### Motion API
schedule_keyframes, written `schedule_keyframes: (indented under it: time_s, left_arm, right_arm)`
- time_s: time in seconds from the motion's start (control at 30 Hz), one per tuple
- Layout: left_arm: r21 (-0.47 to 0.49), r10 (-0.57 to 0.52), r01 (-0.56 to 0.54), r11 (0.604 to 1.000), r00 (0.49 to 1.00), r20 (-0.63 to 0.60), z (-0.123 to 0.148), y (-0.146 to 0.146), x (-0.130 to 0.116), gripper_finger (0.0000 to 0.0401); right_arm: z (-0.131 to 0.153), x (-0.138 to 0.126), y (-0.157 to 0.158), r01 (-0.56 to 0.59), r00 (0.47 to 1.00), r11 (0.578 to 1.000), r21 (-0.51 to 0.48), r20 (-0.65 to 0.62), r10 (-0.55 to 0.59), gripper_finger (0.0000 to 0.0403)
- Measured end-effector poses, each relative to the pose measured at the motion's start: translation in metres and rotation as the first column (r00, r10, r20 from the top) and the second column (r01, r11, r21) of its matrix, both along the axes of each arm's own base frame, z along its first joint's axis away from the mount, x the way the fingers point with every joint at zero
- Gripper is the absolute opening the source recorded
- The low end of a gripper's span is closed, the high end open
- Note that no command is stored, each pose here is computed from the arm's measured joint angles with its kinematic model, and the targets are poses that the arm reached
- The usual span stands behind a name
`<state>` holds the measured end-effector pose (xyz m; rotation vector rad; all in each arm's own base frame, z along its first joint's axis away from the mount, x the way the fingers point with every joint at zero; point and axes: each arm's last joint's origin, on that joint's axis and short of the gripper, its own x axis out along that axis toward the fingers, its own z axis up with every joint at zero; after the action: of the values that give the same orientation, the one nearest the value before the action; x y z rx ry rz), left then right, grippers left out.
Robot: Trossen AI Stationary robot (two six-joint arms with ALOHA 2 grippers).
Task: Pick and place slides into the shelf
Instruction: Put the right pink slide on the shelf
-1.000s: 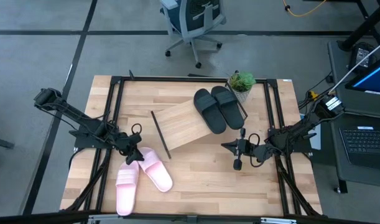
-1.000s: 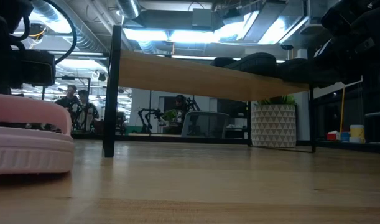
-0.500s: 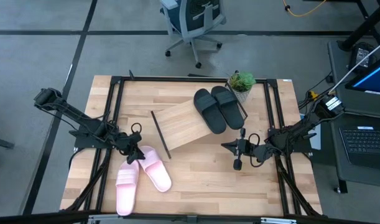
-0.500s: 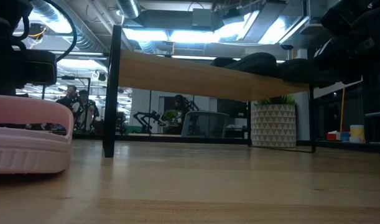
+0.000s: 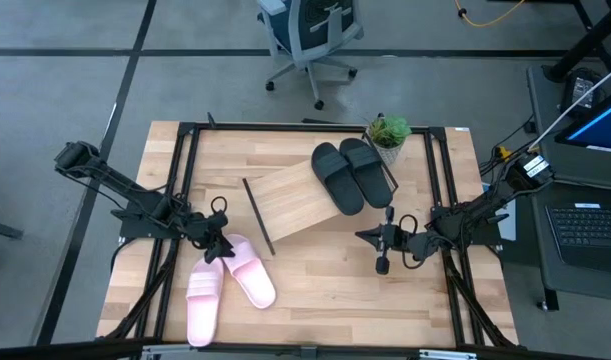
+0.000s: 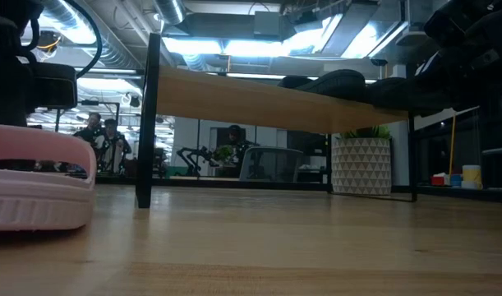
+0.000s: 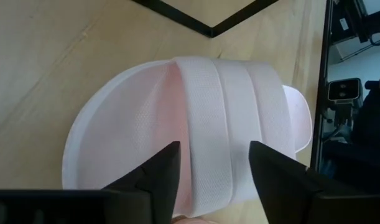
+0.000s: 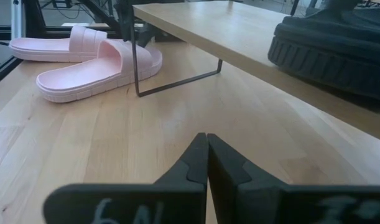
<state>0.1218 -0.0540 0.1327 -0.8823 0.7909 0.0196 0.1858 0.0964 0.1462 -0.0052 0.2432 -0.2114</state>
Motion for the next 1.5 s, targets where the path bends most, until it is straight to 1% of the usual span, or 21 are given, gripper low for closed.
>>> schedule_keyframes:
  time_s: [0.13,0.9,1.27,1.5]
  left_arm:
    - [-0.001,-0.002,0.002,1.0,1.0,0.0,0.0,-0.0001,0.0,0.0191]
    - [-0.031,-0.026,0.025,0.999,1.0,-0.007,0.0004,-0.0012,-0.0002,0.0192]
    - [-0.065,-0.044,0.046,0.997,0.999,0.032,0.0041,-0.003,0.0021,0.0192]
    - [-0.056,-0.04,0.041,0.998,0.999,0.019,0.0028,-0.0026,0.0017,0.0192]
  right_arm:
    - [0.0,0.0,0.0,0.0,1.0,1.0,0.0,0.0,0.0,0.0007]
    - [0.0,0.0,0.0,0.001,1.0,1.0,0.003,0.001,-0.001,0.0007]
    - [0.0007,0.0002,0.0002,0.001,1.0,1.0,0.006,0.008,-0.001,0.0007]
    - [0.0008,0.0002,0.0001,0.001,1.0,1.0,0.005,0.008,-0.001,0.0007]
